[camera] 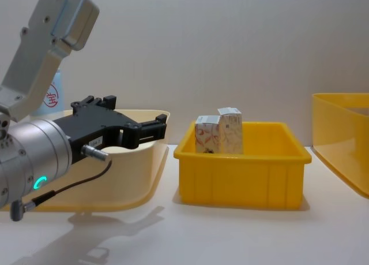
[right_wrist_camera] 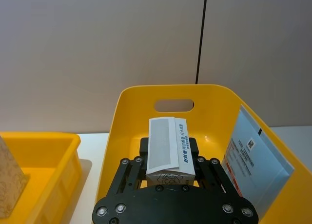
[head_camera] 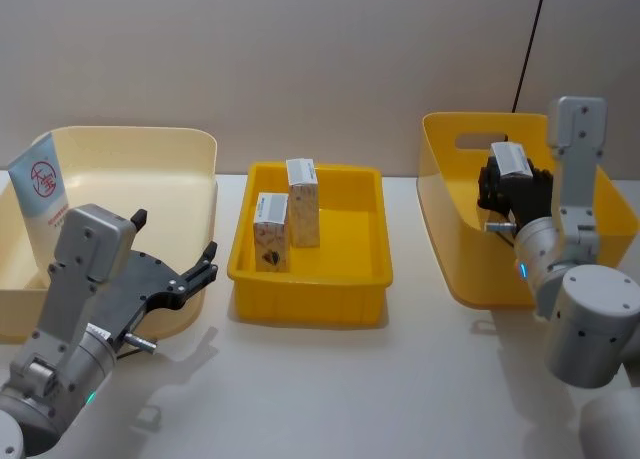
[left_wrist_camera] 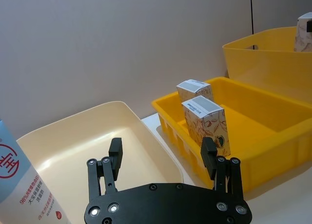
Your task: Bimanual collaborative sorting of washing and personal care products
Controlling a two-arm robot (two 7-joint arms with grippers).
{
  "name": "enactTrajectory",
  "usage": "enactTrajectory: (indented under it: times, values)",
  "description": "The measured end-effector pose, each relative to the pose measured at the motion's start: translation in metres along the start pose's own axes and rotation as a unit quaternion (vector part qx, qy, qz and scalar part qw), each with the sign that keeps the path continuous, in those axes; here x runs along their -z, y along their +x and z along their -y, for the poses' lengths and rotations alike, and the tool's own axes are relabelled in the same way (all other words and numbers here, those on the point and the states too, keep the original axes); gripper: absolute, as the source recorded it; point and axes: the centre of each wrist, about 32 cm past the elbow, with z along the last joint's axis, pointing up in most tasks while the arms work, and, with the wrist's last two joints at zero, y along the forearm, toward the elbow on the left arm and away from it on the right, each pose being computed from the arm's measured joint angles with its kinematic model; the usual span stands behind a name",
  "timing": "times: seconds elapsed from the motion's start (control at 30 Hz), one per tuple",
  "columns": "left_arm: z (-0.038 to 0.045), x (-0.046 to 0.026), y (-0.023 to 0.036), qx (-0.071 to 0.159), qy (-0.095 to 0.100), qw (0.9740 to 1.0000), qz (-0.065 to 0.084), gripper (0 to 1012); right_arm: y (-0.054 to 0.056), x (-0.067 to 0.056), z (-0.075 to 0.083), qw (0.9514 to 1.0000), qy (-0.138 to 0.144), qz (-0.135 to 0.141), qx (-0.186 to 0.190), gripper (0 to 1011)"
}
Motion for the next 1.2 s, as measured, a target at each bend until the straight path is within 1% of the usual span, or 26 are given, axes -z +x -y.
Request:
enactTrajectory:
  times: [0.13,0.2,0.27,0.33,0.37,0.4,0.43,0.47,0.57,0.6,0.63,0.67,0.7,0.8,1.0,1.1,1.2]
  values:
    - [0.0,0.0,0.0,0.0,0.0,1.0,0.0,1003,-0.0013,0.0009,-0.0008,1.0,-0.007,0.0,0.001,425]
    - [0.0,0.0,0.0,0.0,0.0,1.0,0.0,1003,-0.0019,0.0015,-0.0012,0.9999,-0.01,0.0,0.002,462]
    - [0.0,0.0,0.0,0.0,0.0,1.0,0.0,1003,-0.0025,0.0019,-0.0015,0.9999,-0.013,0.0,0.003,541]
    - [0.0,0.0,0.0,0.0,0.0,1.0,0.0,1003,-0.0028,0.0022,-0.0019,0.9999,-0.016,0.0,0.004,597]
    - [0.0,0.0,0.0,0.0,0.0,1.0,0.0,1003,-0.0028,0.0022,-0.0019,0.9999,-0.016,0.0,0.004,597]
    - [0.0,0.0,0.0,0.0,0.0,1.0,0.0,1003,-0.003,0.0024,-0.002,0.9998,-0.017,0.0,0.004,652]
    - [0.0,0.0,0.0,0.0,0.0,1.0,0.0,1003,-0.0032,0.0025,-0.0021,0.9998,-0.018,0.0,0.004,677]
    - [0.0,0.0,0.0,0.0,0.0,1.0,0.0,1003,-0.0033,0.0026,-0.0021,0.9998,-0.018,0.0,0.004,738]
    - [0.0,0.0,0.0,0.0,0.0,1.0,0.0,1003,-0.0035,0.003,-0.0024,0.9998,-0.021,0.001,0.005,793]
    - [0.0,0.0,0.0,0.0,0.0,1.0,0.0,1003,-0.0036,0.0031,-0.0024,0.9998,-0.021,0.001,0.005,834]
    - [0.0,0.0,0.0,0.0,0.0,1.0,0.0,1003,-0.0037,0.0033,-0.0025,0.9998,-0.022,0.001,0.005,844]
    - [0.0,0.0,0.0,0.0,0.0,1.0,0.0,1003,-0.0038,0.0033,-0.0025,0.9997,-0.022,0.001,0.005,887]
    - [0.0,0.0,0.0,0.0,0.0,1.0,0.0,1003,-0.004,0.0035,-0.0026,0.9997,-0.023,0.001,0.005,902]
    - [0.0,0.0,0.0,0.0,0.0,1.0,0.0,1003,-0.0041,0.0037,-0.0027,0.9997,-0.025,0.001,0.005,992]
    - [0.0,0.0,0.0,0.0,0.0,1.0,0.0,1003,-0.0042,0.0038,-0.0027,0.9997,-0.023,0.0,0.005,1001]
    - [0.0,0.0,0.0,0.0,0.0,1.0,0.0,1003,-0.0038,0.0045,-0.0019,0.9999,-0.016,0.0,0.001,1001]
    - [0.0,0.0,0.0,0.0,0.0,1.0,0.0,1003,-0.0028,0.005,-0.001,1.0,-0.004,0.0,-0.008,1001]
